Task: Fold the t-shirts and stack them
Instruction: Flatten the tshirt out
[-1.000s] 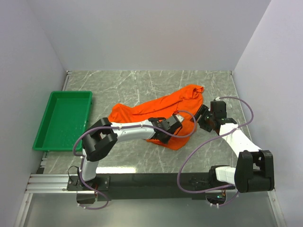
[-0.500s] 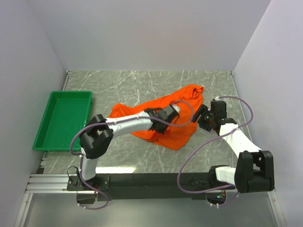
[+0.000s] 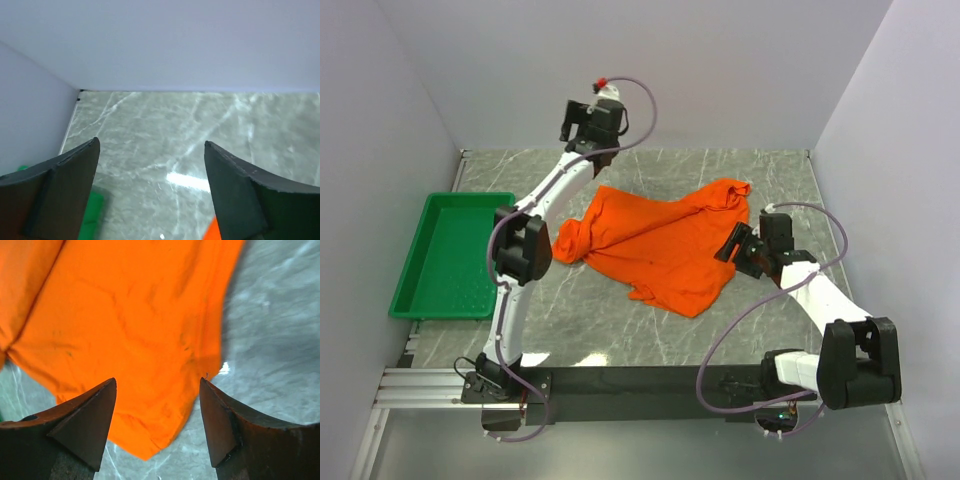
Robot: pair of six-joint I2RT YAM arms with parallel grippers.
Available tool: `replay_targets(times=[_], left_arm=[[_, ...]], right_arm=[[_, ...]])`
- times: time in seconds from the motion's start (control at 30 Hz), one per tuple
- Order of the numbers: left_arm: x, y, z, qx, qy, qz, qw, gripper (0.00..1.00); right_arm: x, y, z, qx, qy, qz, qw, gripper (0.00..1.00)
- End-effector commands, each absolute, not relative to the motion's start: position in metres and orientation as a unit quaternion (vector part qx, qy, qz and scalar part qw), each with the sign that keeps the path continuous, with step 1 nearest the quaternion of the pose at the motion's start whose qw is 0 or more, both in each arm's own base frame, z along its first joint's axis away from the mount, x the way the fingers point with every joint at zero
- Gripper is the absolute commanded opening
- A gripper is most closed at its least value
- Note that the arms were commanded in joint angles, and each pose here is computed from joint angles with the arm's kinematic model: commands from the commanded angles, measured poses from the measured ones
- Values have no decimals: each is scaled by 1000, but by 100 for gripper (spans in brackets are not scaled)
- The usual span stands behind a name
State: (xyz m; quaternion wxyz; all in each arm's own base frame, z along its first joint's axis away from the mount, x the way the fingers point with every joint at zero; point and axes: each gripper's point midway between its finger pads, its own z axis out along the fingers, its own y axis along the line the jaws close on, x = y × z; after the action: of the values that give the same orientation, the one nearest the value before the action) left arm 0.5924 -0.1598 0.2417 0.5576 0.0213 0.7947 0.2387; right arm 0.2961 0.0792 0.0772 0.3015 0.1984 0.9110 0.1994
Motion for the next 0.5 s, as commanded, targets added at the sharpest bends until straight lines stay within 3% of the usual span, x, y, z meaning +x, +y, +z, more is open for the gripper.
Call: replay_targets(times=[0.0,0.17,0.47], left_arm=[[587,-169,293,-32,770,176,613,94],[537,-174,279,-51,818,50,570,95],[397,-136,201,-86,887,-32,453,95]], right_arm=[[302,94,94,145,911,204,328,74],[300,141,101,21,928,187,320,71],[284,254,104,-178,931,189,256,66]])
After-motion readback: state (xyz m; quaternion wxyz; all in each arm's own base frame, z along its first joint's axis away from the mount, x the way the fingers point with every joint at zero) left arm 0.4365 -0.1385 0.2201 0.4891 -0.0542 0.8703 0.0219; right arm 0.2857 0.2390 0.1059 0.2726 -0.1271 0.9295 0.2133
